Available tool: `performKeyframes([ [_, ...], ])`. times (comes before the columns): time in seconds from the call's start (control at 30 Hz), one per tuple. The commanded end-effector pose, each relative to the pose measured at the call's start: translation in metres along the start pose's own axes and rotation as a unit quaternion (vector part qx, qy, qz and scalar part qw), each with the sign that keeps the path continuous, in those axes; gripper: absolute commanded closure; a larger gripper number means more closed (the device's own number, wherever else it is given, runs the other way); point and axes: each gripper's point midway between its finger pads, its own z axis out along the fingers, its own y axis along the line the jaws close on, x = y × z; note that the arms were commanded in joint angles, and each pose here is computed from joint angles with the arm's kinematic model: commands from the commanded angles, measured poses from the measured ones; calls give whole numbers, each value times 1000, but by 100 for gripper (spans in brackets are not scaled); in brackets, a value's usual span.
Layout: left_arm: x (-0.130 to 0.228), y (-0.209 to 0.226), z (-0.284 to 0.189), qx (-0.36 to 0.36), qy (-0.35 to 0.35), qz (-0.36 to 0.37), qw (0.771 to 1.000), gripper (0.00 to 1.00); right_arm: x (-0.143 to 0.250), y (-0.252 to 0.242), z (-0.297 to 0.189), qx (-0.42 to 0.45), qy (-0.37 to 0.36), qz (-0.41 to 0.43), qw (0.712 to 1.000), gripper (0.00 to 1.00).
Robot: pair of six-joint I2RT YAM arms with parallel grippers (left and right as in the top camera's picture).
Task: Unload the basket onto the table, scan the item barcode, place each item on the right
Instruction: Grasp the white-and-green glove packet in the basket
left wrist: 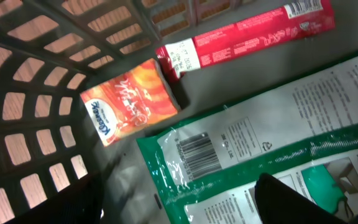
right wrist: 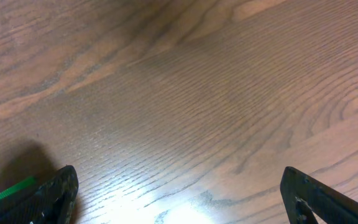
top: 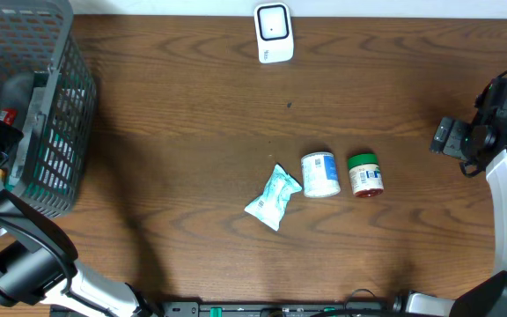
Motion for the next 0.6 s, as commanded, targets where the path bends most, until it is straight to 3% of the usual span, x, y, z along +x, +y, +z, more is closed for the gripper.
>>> performKeyframes([
  [0.0,8,7,12,-22,4,2,1000,24,-4,-3,-4,5,-7,0,1000,1],
  [0.3,17,7,26,-23,7,3,1000,23,-4,-3,-4,5,-7,0,1000,1],
  [0.33,18,1,28,-8,12,13,1000,13,-4,-3,-4,5,-7,0,1000,1],
  [0.43,20,-46,26,126,21,89,988,11,-4,-3,-4,5,-7,0,1000,1],
  [0.57,-4,-69,-1,186,-3,89,978,11,-4,-3,-4,5,-7,0,1000,1],
])
